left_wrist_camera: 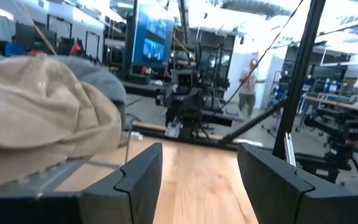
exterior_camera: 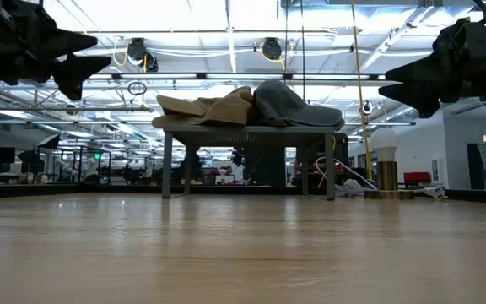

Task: Pick & Place hat
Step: Return to Home Position

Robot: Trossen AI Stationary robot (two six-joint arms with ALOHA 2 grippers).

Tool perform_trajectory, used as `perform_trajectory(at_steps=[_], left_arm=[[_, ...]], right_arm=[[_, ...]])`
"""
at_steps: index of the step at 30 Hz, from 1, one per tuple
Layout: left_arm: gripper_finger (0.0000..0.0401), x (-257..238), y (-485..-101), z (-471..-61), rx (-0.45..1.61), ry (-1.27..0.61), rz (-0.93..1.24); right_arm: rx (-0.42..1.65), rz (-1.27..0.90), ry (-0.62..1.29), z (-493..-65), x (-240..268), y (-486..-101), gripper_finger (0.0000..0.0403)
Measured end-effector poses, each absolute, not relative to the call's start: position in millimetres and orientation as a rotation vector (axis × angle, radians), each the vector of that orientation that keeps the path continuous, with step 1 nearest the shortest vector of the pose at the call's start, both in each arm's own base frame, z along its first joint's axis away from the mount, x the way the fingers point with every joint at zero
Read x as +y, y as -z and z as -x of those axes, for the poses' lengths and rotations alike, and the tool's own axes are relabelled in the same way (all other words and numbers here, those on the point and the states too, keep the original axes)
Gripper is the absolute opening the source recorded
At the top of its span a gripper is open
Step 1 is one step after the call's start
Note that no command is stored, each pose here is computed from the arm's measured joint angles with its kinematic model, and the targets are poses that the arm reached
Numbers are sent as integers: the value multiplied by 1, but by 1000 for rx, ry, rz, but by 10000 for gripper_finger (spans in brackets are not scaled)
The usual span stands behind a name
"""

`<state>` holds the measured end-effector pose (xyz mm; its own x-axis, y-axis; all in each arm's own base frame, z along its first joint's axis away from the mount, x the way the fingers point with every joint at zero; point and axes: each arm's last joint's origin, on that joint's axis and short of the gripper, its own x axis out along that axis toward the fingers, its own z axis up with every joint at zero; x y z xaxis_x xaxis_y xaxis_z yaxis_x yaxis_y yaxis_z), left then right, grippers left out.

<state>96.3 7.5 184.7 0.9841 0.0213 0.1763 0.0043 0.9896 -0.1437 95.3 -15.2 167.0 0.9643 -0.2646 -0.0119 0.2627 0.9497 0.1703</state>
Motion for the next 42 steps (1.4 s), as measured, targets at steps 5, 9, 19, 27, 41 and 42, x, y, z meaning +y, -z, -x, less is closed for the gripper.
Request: perform_trajectory(at_steps=[5, 9, 19, 27, 41, 42], left_arm=[[214, 7, -180, -96, -133, -12, 151], [214, 8, -179, -96, -118, -19, 147], [214, 13, -172, -96, -71, -223, 237], [214, 14, -171, -96, -66, -227, 269], [214, 14, -172, -96, -74, -226, 272], [214, 14, -172, -96, -76, -226, 272]], right_arm=[[-5, -196, 266, -95, -15, -166, 226], [-4, -207, 266, -95, -15, -166, 226], [-33, -196, 267, -95, -15, -169, 226], [-178, -199, 256, -94, -15, -183, 226], [-186, -199, 252, -94, -15, -183, 226], [-186, -199, 252, -94, -15, -183, 226]])
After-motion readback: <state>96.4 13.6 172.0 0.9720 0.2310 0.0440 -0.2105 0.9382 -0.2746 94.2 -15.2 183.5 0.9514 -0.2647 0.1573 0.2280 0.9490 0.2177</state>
